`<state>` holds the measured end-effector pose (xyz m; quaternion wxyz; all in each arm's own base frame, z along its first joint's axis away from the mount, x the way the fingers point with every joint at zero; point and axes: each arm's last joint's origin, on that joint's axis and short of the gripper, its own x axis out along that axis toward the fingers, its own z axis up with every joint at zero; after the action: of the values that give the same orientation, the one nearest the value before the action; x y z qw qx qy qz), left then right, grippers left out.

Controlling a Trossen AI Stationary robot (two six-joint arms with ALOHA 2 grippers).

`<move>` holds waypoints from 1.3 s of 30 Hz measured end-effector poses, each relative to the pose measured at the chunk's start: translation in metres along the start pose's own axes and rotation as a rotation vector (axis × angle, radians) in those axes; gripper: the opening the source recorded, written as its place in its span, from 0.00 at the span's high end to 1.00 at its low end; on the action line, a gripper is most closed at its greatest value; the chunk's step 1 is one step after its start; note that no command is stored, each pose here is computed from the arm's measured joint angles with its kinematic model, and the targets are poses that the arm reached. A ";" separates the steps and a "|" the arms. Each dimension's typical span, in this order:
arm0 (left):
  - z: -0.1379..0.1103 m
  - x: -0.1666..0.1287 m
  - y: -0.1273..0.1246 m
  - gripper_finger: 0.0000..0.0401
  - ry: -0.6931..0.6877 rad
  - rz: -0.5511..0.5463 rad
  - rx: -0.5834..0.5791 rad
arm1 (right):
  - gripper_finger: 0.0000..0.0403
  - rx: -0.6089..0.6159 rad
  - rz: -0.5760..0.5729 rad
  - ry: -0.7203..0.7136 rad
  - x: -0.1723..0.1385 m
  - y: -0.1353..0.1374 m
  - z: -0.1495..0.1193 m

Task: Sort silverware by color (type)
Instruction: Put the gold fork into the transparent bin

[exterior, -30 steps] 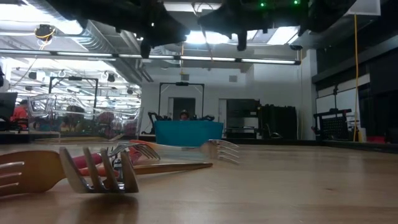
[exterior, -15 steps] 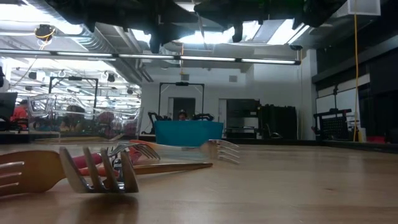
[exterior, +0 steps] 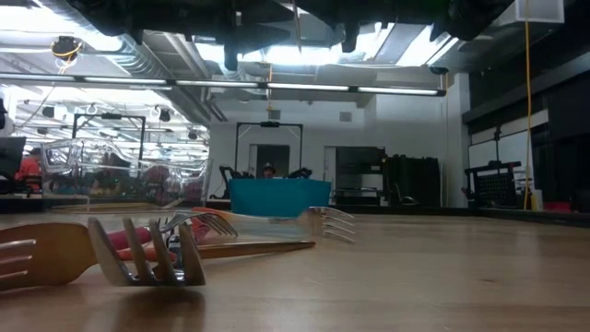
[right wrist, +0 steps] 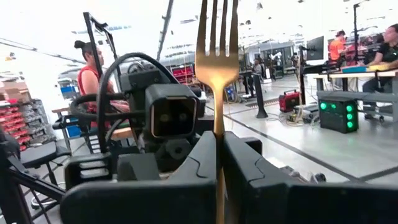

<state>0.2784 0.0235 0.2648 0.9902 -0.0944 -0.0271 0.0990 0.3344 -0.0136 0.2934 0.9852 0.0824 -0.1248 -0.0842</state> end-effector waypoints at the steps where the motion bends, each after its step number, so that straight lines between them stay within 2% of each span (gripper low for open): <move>1: 0.000 0.000 0.000 0.58 0.000 0.000 0.000 | 1.00 0.000 0.003 -0.004 0.000 0.000 0.000; 9: 0.001 0.000 0.000 0.58 -0.008 -0.001 -0.002 | 1.00 -0.001 0.010 -0.013 0.011 0.000 -0.014; 19: 0.000 0.000 0.000 0.59 -0.001 0.016 0.022 | 1.00 -0.049 0.020 -0.033 0.019 0.002 -0.010; 39: 0.000 0.000 0.002 0.92 -0.010 0.072 0.018 | 1.00 -0.084 0.007 0.021 0.019 0.001 -0.016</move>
<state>0.2779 0.0258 0.2645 0.9867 -0.0861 -0.0278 0.1354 0.3565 -0.0141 0.2830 0.9893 0.0416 -0.1111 -0.0850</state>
